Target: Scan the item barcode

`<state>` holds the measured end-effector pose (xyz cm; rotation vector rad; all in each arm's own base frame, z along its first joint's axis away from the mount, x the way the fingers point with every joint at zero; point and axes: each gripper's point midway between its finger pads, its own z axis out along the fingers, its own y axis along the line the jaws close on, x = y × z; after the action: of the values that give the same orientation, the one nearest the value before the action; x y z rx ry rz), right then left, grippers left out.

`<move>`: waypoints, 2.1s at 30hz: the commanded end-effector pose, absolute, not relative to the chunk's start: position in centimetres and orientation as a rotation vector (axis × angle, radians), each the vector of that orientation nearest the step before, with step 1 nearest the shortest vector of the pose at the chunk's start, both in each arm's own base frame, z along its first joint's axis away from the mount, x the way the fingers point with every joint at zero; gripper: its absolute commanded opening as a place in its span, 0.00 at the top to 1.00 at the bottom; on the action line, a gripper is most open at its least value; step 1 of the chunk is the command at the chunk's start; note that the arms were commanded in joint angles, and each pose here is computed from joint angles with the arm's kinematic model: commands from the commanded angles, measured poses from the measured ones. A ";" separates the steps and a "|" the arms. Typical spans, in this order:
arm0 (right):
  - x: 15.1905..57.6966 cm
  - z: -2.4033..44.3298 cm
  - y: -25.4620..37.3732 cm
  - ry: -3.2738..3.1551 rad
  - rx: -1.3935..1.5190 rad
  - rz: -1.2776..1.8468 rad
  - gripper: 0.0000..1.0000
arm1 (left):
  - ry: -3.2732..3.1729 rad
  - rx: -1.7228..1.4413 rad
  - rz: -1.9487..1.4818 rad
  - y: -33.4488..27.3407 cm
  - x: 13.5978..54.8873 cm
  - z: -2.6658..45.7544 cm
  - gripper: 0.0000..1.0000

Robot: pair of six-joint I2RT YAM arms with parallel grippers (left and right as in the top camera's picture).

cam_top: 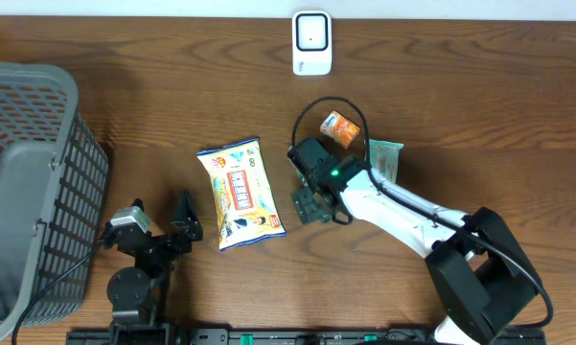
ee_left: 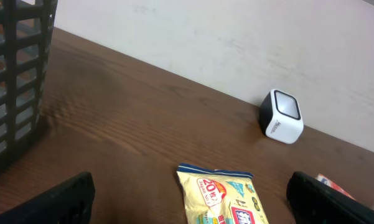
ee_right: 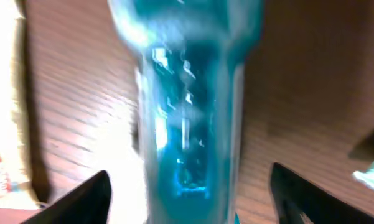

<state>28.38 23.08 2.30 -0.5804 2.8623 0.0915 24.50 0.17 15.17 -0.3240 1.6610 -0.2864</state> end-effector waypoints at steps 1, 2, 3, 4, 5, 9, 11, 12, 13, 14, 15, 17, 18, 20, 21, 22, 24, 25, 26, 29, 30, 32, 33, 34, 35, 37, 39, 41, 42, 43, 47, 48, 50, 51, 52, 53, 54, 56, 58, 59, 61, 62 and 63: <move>29.5 4.6 24.0 2.804 -0.570 0.132 0.28 | 1.704 -0.327 -0.286 0.1 24.4 13.7 0.03; 29.3 4.5 23.9 2.812 -0.572 0.126 0.35 | 1.704 -0.327 -0.286 0.1 24.4 13.7 0.03; 29.2 4.4 23.8 2.820 -0.574 0.120 0.41 | 1.704 -0.327 -0.286 0.1 24.4 13.7 0.03; 28.9 4.2 23.5 2.834 -0.578 0.110 0.42 | 1.704 -0.327 -0.286 0.1 24.4 13.7 0.03; 28.7 4.1 23.3 2.846 -0.581 0.100 0.42 | 1.704 -0.327 -0.286 0.1 24.4 13.7 0.03; 28.3 3.5 23.0 2.854 -0.583 0.093 0.37 | 1.704 -0.327 -0.286 0.1 24.4 13.7 0.03; 28.1 2.9 22.9 2.854 -0.582 0.094 0.37 | 1.704 -0.327 -0.286 0.1 24.4 13.7 0.03; 28.1 2.6 22.8 2.854 -0.583 0.093 0.34 | 1.704 -0.327 -0.286 0.1 24.4 13.7 0.03; 27.9 2.2 22.6 2.855 -0.583 0.093 0.33 | 1.704 -0.327 -0.286 0.1 24.4 13.7 0.03; 27.7 1.8 22.5 2.856 -0.583 0.093 0.33 | 1.704 -0.327 -0.286 0.1 24.4 13.7 0.03; 27.6 1.3 22.4 2.855 -0.582 0.095 0.34 | 1.704 -0.327 -0.286 0.1 24.4 13.7 0.03; 27.3 0.7 22.2 2.853 -0.582 0.095 0.39 | 1.704 -0.327 -0.286 0.1 24.4 13.7 0.03; 27.2 0.5 22.1 2.852 -0.582 0.096 0.41 | 1.704 -0.327 -0.286 0.1 24.4 13.6 0.03; 27.1 0.1 22.0 2.851 -0.581 0.097 0.50 | 1.704 -0.327 -0.286 0.1 24.4 13.6 0.03; 27.1 0.1 22.0 2.849 -0.581 0.099 0.59 | 1.704 -0.327 -0.286 0.1 24.4 13.6 0.03; 27.2 0.1 22.1 2.846 -0.580 0.101 0.67 | 1.704 -0.327 -0.286 0.1 24.4 13.6 0.03; 27.4 0.2 22.2 2.835 -0.578 0.109 0.77 | 1.704 -0.327 -0.286 0.1 24.4 13.6 0.03; 27.6 0.3 22.4 2.828 -0.576 0.114 0.80 | 1.704 -0.327 -0.286 0.1 24.4 13.6 0.03; 27.7 0.3 22.5 2.821 -0.574 0.120 0.86 | 1.704 -0.327 -0.286 0.1 24.4 13.6 0.03; 27.9 0.4 22.7 2.810 -0.571 0.128 0.93 | 1.704 -0.327 -0.286 0.1 24.4 13.6 0.03; 27.9 0.4 22.7 2.810 -0.570 0.128 0.96 | 1.704 -0.327 -0.286 0.1 24.4 13.6 0.03; 27.9 0.4 22.7 2.810 -0.571 0.128 0.99 | 1.704 -0.327 -0.286 0.1 24.4 13.6 0.03; 27.9 0.4 22.7 2.811 -0.571 0.127 0.99 | 1.704 -0.327 -0.286 0.1 24.4 13.6 0.03; 27.9 0.4 22.7 2.811 -0.572 0.127 0.99 | 1.704 -0.327 -0.286 0.1 24.4 13.6 0.03; 27.9 0.4 22.7 2.812 -0.572 0.127 0.99 | 1.704 -0.327 -0.286 0.1 24.4 13.6 0.03; 27.9 0.4 22.7 2.812 -0.572 0.127 0.99 | 1.704 -0.327 -0.286 0.1 24.4 13.6 0.03; 27.9 0.4 22.6 2.814 -0.572 0.126 0.86 | 1.704 -0.327 -0.286 0.1 24.4 13.6 0.03; 27.7 0.5 22.5 2.825 -0.577 0.116 0.69 | 1.704 -0.327 -0.286 0.1 24.4 13.6 0.03; 27.6 0.6 22.4 2.834 -0.580 0.109 0.65 | 1.704 -0.327 -0.286 0.1 24.4 13.6 0.03; 27.4 0.8 22.3 2.847 -0.587 0.099 0.62 | 1.704 -0.327 -0.286 0.1 24.4 13.6 0.03; 27.5 2.9 22.3 2.874 -0.642 0.066 0.40 | 1.704 -0.327 -0.286 0.1 24.4 13.6 0.03; 27.6 3.5 22.5 2.872 -0.660 0.066 0.35 | 1.704 -0.327 -0.286 0.1 24.4 13.6 0.03; 28.1 4.8 22.9 2.864 -0.678 0.067 0.20 | 1.704 -0.327 -0.286 0.1 24.4 13.6 0.03; 28.4 5.6 23.1 2.860 -0.678 0.070 0.13 | 1.704 -0.327 -0.286 0.1 24.4 13.6 0.03; 28.6 6.3 23.4 2.853 -0.676 0.075 0.06 | 1.704 -0.327 -0.286 0.1 24.4 13.6 0.03; 29.0 7.0 23.7 2.840 -0.683 0.082 0.01 | 1.704 -0.327 -0.286 0.1 24.4 13.6 0.03; 29.2 7.2 23.8 2.831 -0.688 0.086 0.01 | 1.704 -0.327 -0.286 0.1 24.4 13.6 0.03; 29.3 7.1 23.9 2.825 -0.691 0.087 0.01 | 1.704 -0.327 -0.286 0.1 24.4 13.6 0.03; 29.2 6.4 23.8 2.831 -0.690 0.084 0.01 | 1.704 -0.327 -0.286 0.1 24.4 13.6 0.03; 29.1 5.9 23.7 2.834 -0.692 0.082 0.01 | 1.704 -0.327 -0.286 0.1 24.4 13.6 0.03; 28.9 4.8 23.5 2.843 -0.694 0.076 0.01 | 1.704 -0.327 -0.286 0.1 24.4 13.6 0.03; 28.7 4.0 23.4 2.852 -0.697 0.070 0.01 | 1.704 -0.327 -0.286 0.1 24.4 13.6 0.03; 28.5 3.6 23.3 2.861 -0.700 0.063 0.03 | 1.705 -0.327 -0.286 0.1 24.4 13.6 0.03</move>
<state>29.35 24.10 5.61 -0.6736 2.8229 0.1056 24.50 0.17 15.15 -0.3241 1.6614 -0.2864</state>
